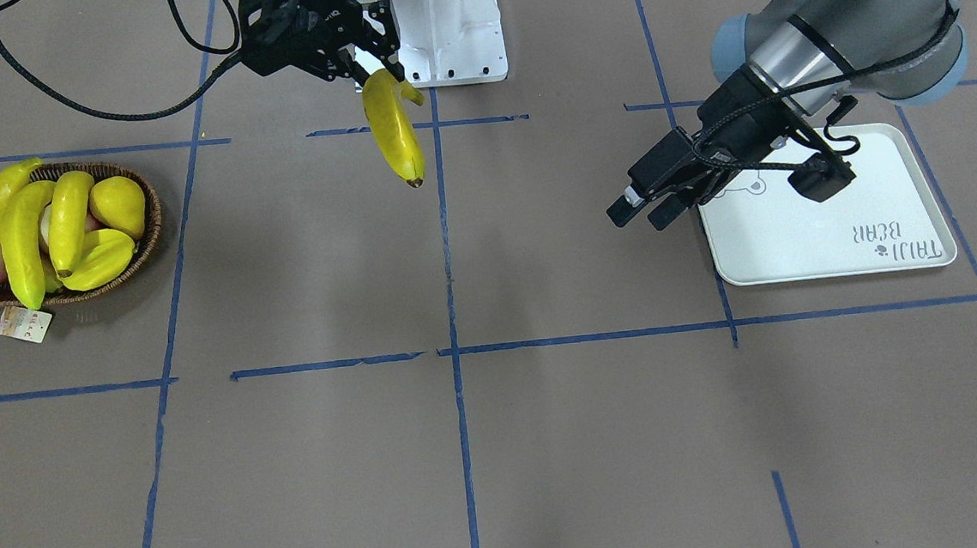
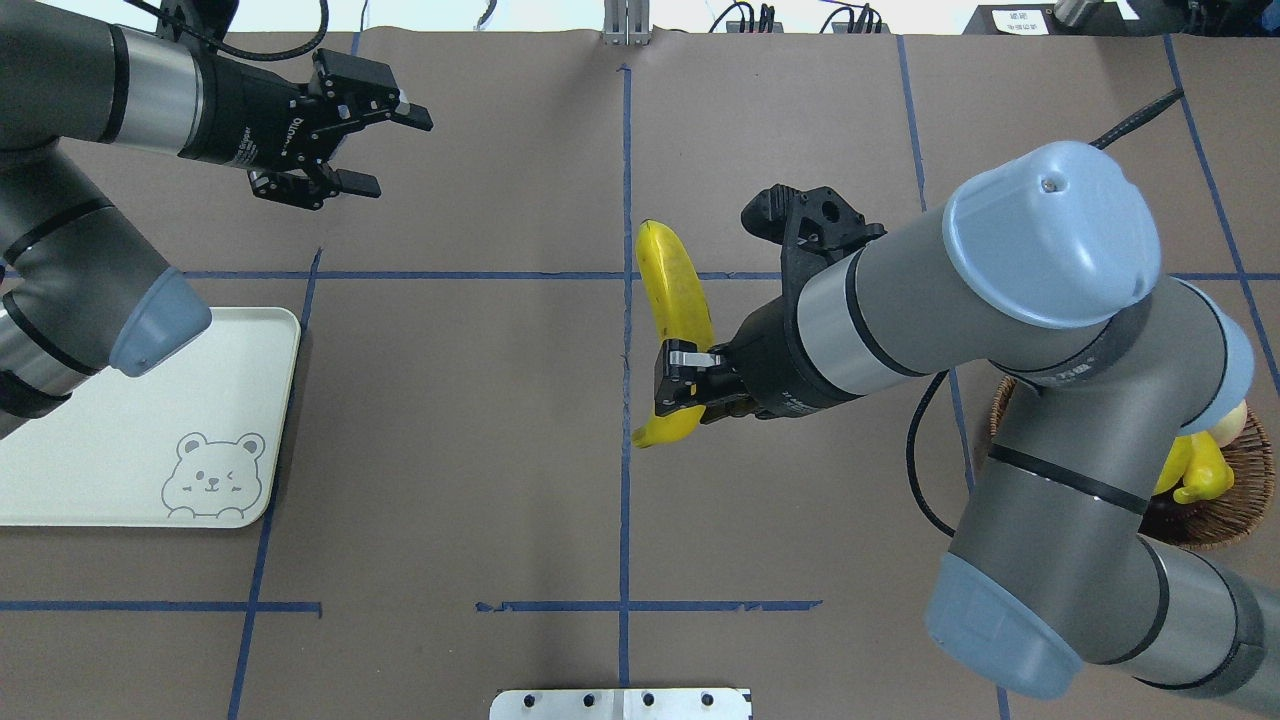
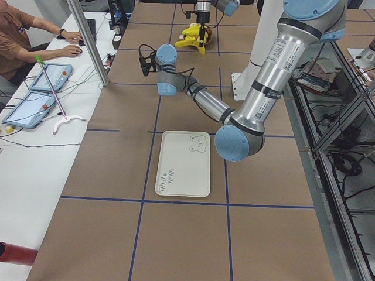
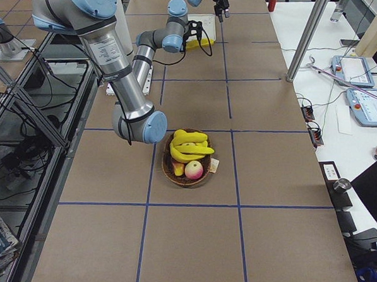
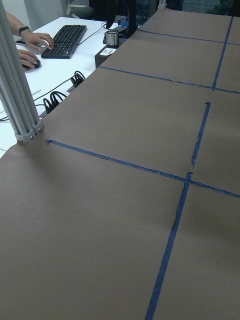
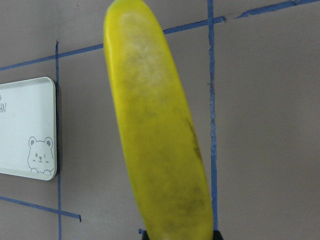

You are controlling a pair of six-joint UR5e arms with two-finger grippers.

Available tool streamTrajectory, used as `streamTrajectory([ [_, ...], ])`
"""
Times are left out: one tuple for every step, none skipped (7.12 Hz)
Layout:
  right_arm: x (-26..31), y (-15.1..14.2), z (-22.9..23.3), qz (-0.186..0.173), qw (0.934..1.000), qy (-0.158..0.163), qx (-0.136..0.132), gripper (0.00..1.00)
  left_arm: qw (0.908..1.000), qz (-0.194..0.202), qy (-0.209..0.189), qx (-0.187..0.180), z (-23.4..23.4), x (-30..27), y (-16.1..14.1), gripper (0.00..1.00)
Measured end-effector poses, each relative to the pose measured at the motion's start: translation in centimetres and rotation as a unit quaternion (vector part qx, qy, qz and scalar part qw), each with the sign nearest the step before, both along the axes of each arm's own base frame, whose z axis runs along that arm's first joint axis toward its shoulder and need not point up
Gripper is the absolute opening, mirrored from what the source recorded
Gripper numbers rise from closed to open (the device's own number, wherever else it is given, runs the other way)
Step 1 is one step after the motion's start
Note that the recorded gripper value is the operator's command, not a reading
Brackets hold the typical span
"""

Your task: Transfer all bananas from basket to plate

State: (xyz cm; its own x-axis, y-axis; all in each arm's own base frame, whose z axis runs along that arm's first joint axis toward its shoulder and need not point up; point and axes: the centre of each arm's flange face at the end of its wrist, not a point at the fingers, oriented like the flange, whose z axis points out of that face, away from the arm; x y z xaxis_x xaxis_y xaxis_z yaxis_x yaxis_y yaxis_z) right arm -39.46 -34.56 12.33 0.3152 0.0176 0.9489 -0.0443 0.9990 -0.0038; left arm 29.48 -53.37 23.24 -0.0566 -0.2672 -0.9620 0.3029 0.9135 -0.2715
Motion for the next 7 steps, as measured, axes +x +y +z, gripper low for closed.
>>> streamTrajectory([
  [0.1, 0.0, -0.1, 0.000, 1.0000, -0.001, 0.000, 0.00, 0.9992, 0.015, 0.036, -0.003, -2.5, 3.0, 2.2, 0.98],
  [0.4, -0.2, 0.1, 0.000, 1.0000, 0.000, 0.001, 0.00, 0.9972, 0.031, 0.067, 0.007, -4.4, 6.1, 5.0, 0.98],
  [0.6, -0.4, 0.2, 0.001, 1.0000, 0.001, 0.001, 0.00, 0.9967, 0.029, 0.073, 0.019, -4.4, 6.5, 5.6, 0.98],
  [0.7, -0.4, 0.3, 0.001, 1.0000, 0.001, 0.001, 0.00, 0.9970, 0.024, 0.069, 0.026, -3.8, 6.3, 5.6, 0.98],
  [0.7, -0.4, 0.3, 0.000, 1.0000, 0.001, 0.001, 0.00, 0.9970, 0.023, 0.069, 0.027, -3.7, 6.2, 5.6, 0.98],
  [0.7, -0.4, 0.3, 0.000, 1.0000, 0.001, 0.001, 0.00, 0.9969, 0.023, 0.071, 0.027, -4.0, 6.4, 5.7, 0.98],
  [0.4, -0.2, 0.2, -0.001, 1.0000, 0.002, 0.002, 0.00, 0.9963, 0.028, 0.077, 0.025, -4.7, 7.0, 6.1, 0.98],
])
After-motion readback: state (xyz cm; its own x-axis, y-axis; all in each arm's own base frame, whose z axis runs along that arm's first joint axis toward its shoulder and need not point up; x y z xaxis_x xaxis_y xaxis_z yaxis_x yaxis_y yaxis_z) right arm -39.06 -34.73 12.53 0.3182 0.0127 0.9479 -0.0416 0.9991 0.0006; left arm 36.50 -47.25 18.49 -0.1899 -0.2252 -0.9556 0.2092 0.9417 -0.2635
